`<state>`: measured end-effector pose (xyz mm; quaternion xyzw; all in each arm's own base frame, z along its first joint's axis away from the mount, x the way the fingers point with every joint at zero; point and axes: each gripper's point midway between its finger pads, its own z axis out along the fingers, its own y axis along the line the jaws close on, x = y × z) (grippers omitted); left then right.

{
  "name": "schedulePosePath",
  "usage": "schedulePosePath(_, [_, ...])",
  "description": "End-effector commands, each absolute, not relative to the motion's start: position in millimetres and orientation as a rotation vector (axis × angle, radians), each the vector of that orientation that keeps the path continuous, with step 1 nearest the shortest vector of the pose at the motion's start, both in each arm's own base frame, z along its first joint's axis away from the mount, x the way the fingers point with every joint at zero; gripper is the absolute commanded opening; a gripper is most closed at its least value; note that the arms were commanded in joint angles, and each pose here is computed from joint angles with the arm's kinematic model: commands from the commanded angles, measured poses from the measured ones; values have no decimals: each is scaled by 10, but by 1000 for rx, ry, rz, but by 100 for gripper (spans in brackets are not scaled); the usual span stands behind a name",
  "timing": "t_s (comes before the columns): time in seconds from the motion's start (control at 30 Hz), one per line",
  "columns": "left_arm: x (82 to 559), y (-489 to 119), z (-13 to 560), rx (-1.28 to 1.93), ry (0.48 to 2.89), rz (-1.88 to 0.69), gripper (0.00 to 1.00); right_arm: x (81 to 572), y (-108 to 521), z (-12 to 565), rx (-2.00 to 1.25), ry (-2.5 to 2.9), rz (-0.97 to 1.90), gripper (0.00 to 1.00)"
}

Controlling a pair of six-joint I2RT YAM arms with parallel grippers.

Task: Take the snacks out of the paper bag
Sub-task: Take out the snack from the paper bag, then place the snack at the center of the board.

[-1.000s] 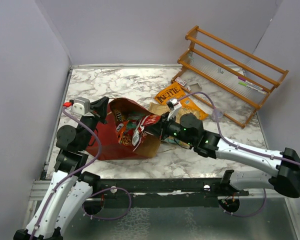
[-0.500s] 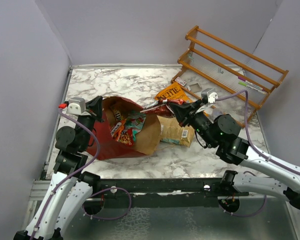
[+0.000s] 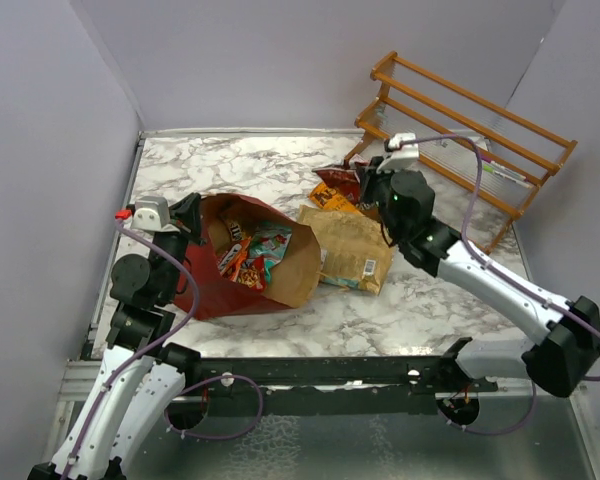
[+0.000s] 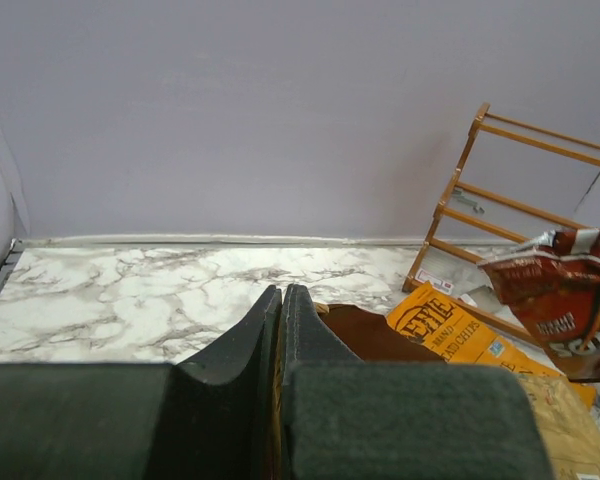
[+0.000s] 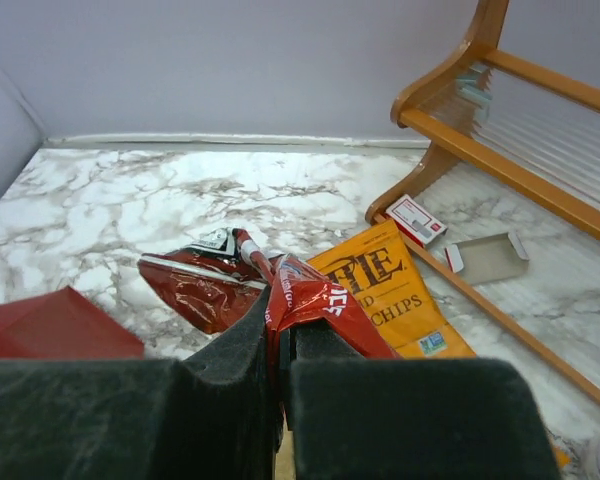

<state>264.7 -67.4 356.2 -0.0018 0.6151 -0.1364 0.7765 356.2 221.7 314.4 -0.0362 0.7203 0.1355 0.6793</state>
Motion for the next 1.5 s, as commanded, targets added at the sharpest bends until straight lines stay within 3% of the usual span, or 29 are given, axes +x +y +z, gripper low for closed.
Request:
schedulePosePath(0.0, [2620, -581, 3591, -33, 1313, -259, 0, 3865, 2526, 3387, -127, 1639, 471, 1])
schedulePosePath(0.23, [2628, -608, 3572, -27, 1314, -272, 0, 3884, 2428, 2948, -141, 1673, 469, 1])
schedulePosePath(0.47, [2654, -681, 3546, 1, 1324, -296, 0, 3350, 1983, 1453, 9, 2015, 407, 2])
schedulePosePath(0.6, [2643, -765, 3563, 40, 1316, -330, 0, 3034, 1866, 968, 64, 2128, 436, 13])
schedulePosePath(0.7, [2655, -808, 3537, 55, 1325, -345, 0, 2986, 1781, 912, 92, 2154, 397, 18])
schedulePosePath(0.97, [2652, -812, 3536, 55, 1327, -349, 0, 3072, 1864, 1184, 72, 2107, 432, 22])
schedulePosePath(1.3, [2639, -829, 3551, 59, 1320, -362, 0, 2655, 1692, 727, 315, 2242, 489, 24])
schedulePosePath(1.47, [2647, -838, 3542, 61, 1323, -364, 0, 2538, 1572, 622, 465, 2202, 525, 46])
